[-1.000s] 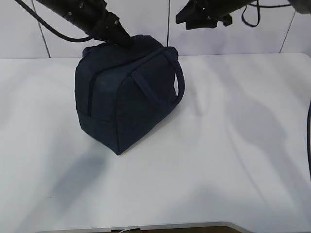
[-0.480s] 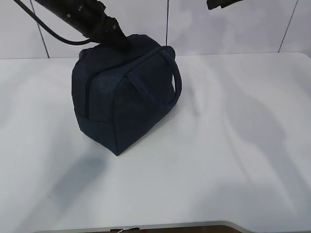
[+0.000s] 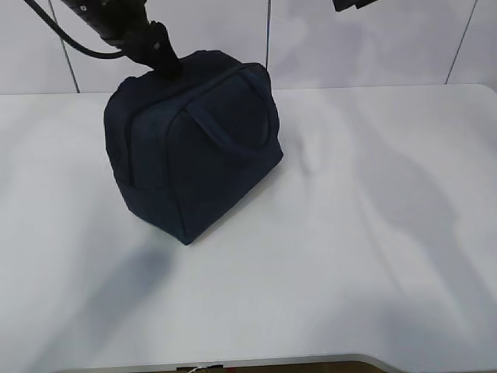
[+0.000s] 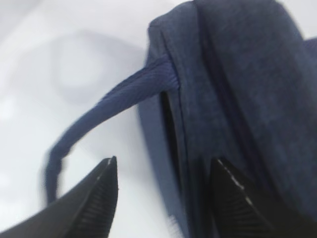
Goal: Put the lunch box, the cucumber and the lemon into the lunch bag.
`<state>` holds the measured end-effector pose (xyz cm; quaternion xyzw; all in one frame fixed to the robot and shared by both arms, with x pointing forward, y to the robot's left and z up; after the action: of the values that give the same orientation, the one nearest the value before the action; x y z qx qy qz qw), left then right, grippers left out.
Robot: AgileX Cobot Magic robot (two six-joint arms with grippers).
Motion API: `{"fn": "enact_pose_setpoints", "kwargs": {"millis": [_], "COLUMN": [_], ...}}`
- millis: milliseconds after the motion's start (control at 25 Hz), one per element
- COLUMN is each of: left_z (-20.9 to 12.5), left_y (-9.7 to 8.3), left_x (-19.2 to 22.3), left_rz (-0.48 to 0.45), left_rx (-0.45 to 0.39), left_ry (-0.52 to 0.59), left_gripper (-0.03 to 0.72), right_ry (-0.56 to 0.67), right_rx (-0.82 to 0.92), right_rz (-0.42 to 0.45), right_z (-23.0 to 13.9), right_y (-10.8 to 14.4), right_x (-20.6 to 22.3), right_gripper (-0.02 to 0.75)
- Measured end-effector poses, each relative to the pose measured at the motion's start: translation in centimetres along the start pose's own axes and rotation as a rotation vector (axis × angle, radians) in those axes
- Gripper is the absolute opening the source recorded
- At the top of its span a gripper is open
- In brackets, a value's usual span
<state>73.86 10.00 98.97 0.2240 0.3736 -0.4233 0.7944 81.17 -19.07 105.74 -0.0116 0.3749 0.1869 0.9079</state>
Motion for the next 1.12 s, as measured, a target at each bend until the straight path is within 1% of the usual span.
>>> {"fn": "enact_pose_setpoints", "kwargs": {"millis": [240, 320, 400, 480, 560, 800, 920, 1000, 1120], "left_z": [0.1, -0.4, -1.5, -1.9, -1.8, -0.5, -0.5, -0.9, -2.4], "left_y": [1.8, 2.1, 2.4, 2.7, 3.0, 2.8, 3.1, 2.9, 1.9], "left_x": [-3.7, -5.2, -6.6, -8.3, -10.1, -16.6, -20.5, -22.7, -24.6], "left_rz": [0.146, 0.183, 0.217, 0.260, 0.299, 0.406, 0.469, 0.495, 0.485], "left_rx": [0.106, 0.134, 0.147, 0.132, 0.116, 0.020, -0.049, -0.109, -0.180], "left_ry": [0.064, 0.112, 0.188, 0.221, 0.218, 0.128, 0.072, 0.038, 0.015], "left_gripper": [0.426, 0.426, 0.426, 0.426, 0.426, 0.426, 0.426, 0.426, 0.426], "right_ry": [0.025, 0.027, 0.025, 0.019, 0.005, 0.013, 0.016, -0.002, -0.043], "right_rx": [0.005, 0.006, 0.005, 0.004, 0.000, -0.002, -0.029, -0.049, -0.071], "right_rz": [0.002, 0.003, 0.003, 0.002, 0.001, -0.001, -0.018, -0.040, -0.068], "right_z": [-0.2, -0.1, 0.0, 0.2, 0.5, -0.4, -1.0, -1.0, -0.7], "right_y": [0.6, 0.9, 1.2, 1.6, 2.0, 3.2, 3.5, 3.7, 4.0], "right_x": [-2.1, -3.2, -4.4, -5.8, -7.6, -11.6, -13.8, -15.8, -18.7], "right_gripper": [0.335, 0.335, 0.335, 0.335, 0.335, 0.335, 0.335, 0.335, 0.335]}}
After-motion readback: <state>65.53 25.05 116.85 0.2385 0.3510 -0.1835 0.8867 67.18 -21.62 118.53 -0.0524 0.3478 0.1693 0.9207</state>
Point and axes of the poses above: a point on each arm's last joint axis where the gripper is mounted, x pointing out along that axis toward the gripper, y along the wrist's bending axis when the last joint is at zero, z = x × y, the point moved 10 cm from there along x, pointing out along that axis toward the gripper, and after that the axes turned 9 degrees about x, right-handed, at the moved point
